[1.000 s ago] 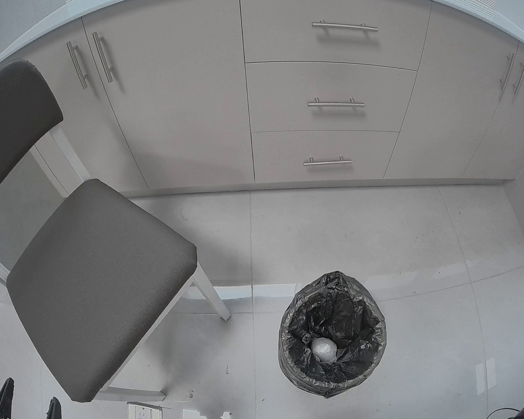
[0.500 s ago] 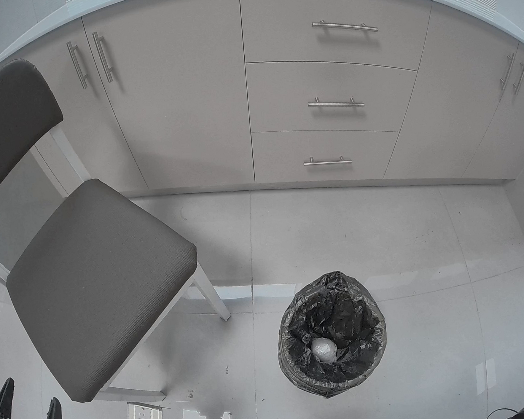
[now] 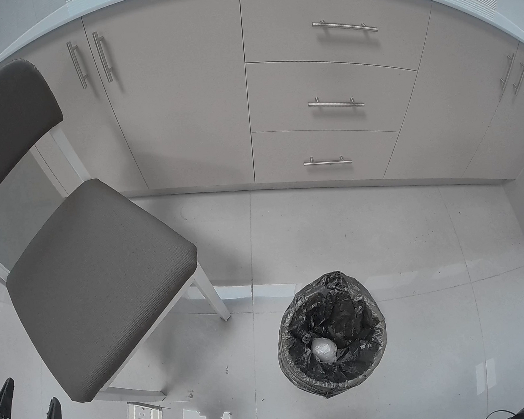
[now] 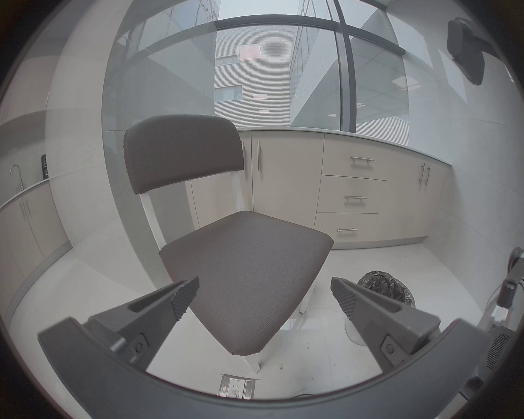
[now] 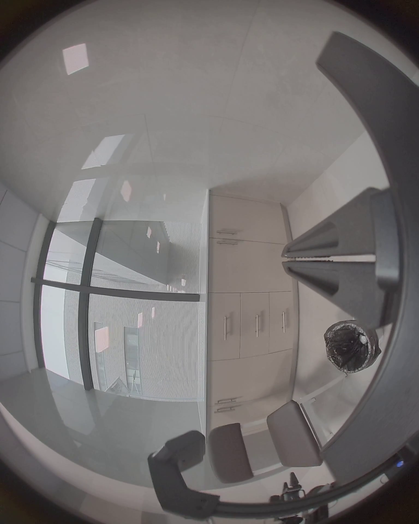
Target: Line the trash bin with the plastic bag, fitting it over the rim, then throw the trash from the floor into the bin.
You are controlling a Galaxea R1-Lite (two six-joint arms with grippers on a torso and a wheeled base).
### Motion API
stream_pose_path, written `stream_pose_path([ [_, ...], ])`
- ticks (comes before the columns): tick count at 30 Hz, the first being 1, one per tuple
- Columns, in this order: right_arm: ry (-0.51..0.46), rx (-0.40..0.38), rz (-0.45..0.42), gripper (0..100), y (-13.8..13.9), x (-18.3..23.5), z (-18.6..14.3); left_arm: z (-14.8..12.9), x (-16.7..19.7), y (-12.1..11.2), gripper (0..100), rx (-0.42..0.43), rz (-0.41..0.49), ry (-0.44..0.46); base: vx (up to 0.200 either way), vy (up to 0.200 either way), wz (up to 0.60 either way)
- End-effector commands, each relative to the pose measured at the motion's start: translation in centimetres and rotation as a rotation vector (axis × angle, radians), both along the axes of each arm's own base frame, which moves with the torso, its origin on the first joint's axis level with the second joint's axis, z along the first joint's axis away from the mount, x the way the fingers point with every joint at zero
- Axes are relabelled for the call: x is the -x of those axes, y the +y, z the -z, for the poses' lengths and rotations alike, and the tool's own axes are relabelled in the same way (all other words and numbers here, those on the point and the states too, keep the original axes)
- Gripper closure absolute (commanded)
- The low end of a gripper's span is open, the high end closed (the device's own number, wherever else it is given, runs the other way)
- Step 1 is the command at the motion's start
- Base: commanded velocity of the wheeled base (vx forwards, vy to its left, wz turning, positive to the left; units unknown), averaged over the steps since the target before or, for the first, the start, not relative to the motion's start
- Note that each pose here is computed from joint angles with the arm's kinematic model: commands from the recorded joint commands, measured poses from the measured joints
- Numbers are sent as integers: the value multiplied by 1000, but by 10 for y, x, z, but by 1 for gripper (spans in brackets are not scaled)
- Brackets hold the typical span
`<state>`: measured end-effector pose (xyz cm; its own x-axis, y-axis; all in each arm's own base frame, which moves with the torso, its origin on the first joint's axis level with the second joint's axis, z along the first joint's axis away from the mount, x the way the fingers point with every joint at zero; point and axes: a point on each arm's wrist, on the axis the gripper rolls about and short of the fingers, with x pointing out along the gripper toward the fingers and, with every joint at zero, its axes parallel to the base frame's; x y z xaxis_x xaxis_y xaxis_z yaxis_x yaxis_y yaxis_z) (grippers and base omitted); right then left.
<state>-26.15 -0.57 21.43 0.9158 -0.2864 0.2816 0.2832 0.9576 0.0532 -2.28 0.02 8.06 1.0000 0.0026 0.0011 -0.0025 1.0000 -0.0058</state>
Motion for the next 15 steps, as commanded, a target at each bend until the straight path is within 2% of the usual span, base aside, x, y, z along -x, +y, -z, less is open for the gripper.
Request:
stream_pose_path([
  [1, 85, -123, -63, 100, 0, -121, 16, 5, 0, 0, 0, 0, -1, 1, 0, 0, 0],
  [4, 110, -101, -62, 100, 0, -179, 48, 5, 0, 0, 0, 0, -1, 1, 0, 0, 0],
  [6, 110, -85, -60, 100, 0, -191, 58, 5, 0, 0, 0, 0, -1, 1, 0, 0, 0],
  [7, 115, -57, -54, 100, 0, -208, 75, 5, 0, 0, 0, 0, -1, 1, 0, 0, 0],
  [11, 181, -45, -49, 100, 0, -225, 105, 5, 0, 0, 0, 0, -1, 1, 0, 0, 0],
  [14, 273, -9, -38, 100, 0, -235, 129, 5, 0, 0, 0, 0, -2, 1, 0, 0, 0],
  [15, 275, 4, -37, 100, 0, -236, 132, 5, 0, 0, 0, 0, -2, 1, 0, 0, 0],
])
